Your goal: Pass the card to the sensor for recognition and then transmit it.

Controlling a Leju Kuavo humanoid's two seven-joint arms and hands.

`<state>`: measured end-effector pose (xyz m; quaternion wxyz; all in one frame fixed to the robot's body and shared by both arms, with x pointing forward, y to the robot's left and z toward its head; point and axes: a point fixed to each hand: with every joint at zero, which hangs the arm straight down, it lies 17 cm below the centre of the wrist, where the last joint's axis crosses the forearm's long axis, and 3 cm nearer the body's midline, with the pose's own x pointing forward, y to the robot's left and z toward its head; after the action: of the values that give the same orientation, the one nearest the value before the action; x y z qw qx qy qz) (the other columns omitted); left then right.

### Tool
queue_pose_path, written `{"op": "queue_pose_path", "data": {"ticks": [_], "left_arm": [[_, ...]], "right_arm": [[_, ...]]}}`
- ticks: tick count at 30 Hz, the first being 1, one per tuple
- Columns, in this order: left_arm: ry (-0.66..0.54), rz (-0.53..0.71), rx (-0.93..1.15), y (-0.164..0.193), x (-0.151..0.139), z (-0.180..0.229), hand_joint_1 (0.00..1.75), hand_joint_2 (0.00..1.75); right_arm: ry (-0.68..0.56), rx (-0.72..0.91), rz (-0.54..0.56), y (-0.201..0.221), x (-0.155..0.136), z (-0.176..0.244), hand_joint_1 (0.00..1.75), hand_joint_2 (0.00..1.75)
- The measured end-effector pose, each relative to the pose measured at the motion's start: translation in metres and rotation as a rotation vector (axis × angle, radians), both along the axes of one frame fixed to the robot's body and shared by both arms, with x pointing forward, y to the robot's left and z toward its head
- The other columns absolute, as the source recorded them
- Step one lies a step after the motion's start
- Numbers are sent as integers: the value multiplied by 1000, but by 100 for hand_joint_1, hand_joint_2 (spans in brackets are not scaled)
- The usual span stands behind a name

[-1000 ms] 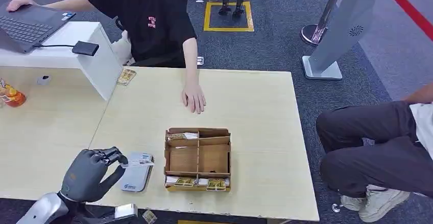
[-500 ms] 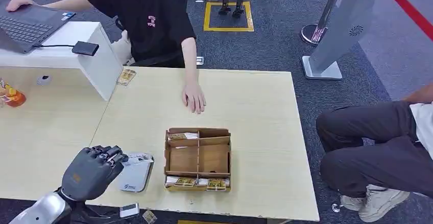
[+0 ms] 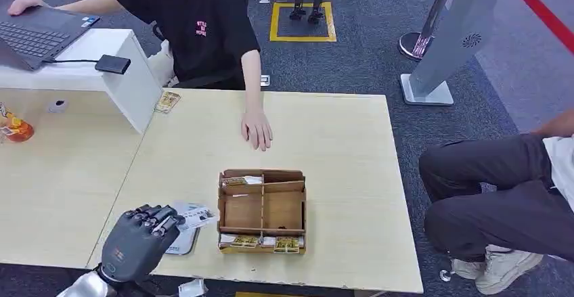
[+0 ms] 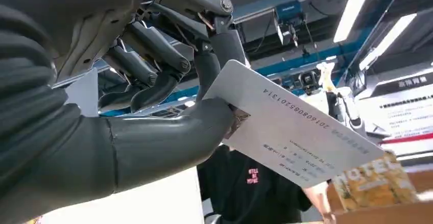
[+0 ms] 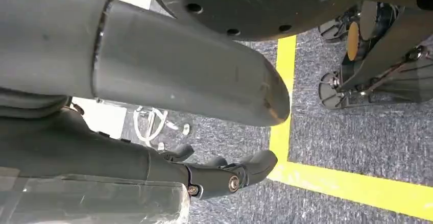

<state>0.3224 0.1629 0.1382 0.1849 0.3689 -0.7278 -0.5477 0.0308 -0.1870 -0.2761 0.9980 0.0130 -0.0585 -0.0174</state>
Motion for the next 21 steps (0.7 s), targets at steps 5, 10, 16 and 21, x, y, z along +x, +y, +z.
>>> {"op": "queue_pose_path", "data": {"ticks": [5, 10, 16, 21], "left_arm": [[13, 39, -11, -4, -12, -23, 175, 175], [-29, 81, 21, -12, -22, -33, 175, 175], [-20, 115, -1, -18, -23, -35, 175, 175], [-36, 170, -8, -15, -20, -32, 175, 175]], "right_arm": [[-5, -1, 10, 0, 0, 0, 0, 0], [-4, -1, 18, 1, 0, 0, 0, 0], [-1, 5, 27, 4, -2, 0, 0, 0], [-4, 0, 28, 6, -3, 0, 0, 0]]}}
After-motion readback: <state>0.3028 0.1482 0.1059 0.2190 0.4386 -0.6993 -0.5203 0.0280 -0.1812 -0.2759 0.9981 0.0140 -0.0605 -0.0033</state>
